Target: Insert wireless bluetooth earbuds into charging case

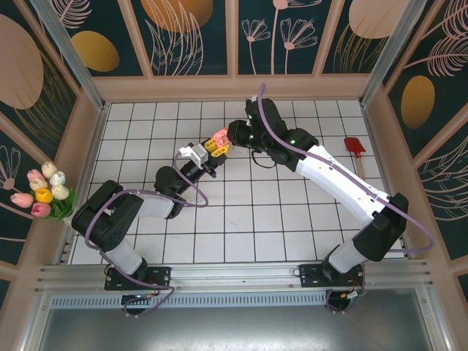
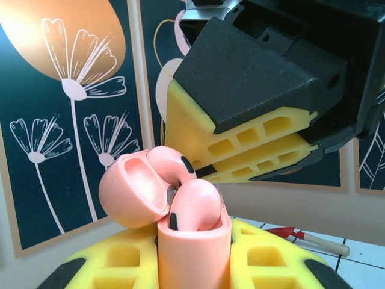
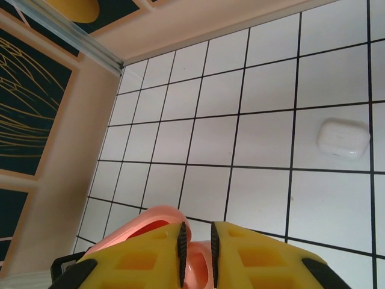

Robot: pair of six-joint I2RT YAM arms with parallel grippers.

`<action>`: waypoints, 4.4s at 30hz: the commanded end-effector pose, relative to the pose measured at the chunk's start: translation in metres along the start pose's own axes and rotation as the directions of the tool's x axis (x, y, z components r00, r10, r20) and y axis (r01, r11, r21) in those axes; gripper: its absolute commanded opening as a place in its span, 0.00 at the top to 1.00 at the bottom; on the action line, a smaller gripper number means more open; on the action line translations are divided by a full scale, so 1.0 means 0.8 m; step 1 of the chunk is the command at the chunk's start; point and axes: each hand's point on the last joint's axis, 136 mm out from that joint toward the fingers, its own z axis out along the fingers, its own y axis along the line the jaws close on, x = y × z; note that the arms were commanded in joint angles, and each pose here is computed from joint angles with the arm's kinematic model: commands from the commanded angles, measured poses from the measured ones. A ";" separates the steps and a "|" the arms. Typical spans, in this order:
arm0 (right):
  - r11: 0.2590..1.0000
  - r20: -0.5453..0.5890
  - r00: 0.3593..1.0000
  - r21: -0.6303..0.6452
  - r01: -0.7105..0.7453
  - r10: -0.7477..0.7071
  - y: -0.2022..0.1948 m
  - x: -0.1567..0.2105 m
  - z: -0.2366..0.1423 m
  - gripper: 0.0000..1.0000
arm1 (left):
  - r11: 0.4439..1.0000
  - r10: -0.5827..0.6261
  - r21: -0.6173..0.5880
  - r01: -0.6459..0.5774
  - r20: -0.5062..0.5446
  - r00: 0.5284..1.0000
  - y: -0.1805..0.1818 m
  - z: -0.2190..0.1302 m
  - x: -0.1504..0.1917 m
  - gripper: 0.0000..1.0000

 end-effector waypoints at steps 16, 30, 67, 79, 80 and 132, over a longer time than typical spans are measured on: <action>0.998 0.127 0.992 -0.055 0.021 -0.014 0.013 -0.033 -0.046 0.75 | 0.998 0.008 0.054 -0.012 0.075 0.997 -0.015 0.003 -0.024 1.00; 0.979 0.056 0.981 -0.078 0.190 -0.186 0.021 -0.007 -0.040 0.58 | 0.998 0.016 0.059 -0.021 0.078 0.997 -0.016 0.004 -0.030 1.00; 0.969 0.000 0.970 0.019 0.245 -0.245 -0.045 0.006 -0.030 0.48 | 0.996 0.016 0.085 -0.023 0.079 0.997 -0.022 0.005 -0.037 1.00; 0.966 0.031 0.970 -0.088 0.244 -0.242 -0.021 0.003 -0.055 0.48 | 0.996 0.017 0.082 -0.024 0.077 0.997 -0.021 0.004 -0.037 1.00; 0.964 0.044 0.970 -0.109 0.244 -0.240 -0.016 0.001 -0.063 0.48 | 0.996 0.018 0.083 -0.024 0.078 0.997 -0.022 0.004 -0.037 1.00; 0.976 0.024 0.986 -0.138 0.168 -0.166 -0.030 -0.028 -0.074 0.57 | 0.991 0.009 0.131 -0.017 0.061 0.998 -0.030 0.008 -0.034 1.00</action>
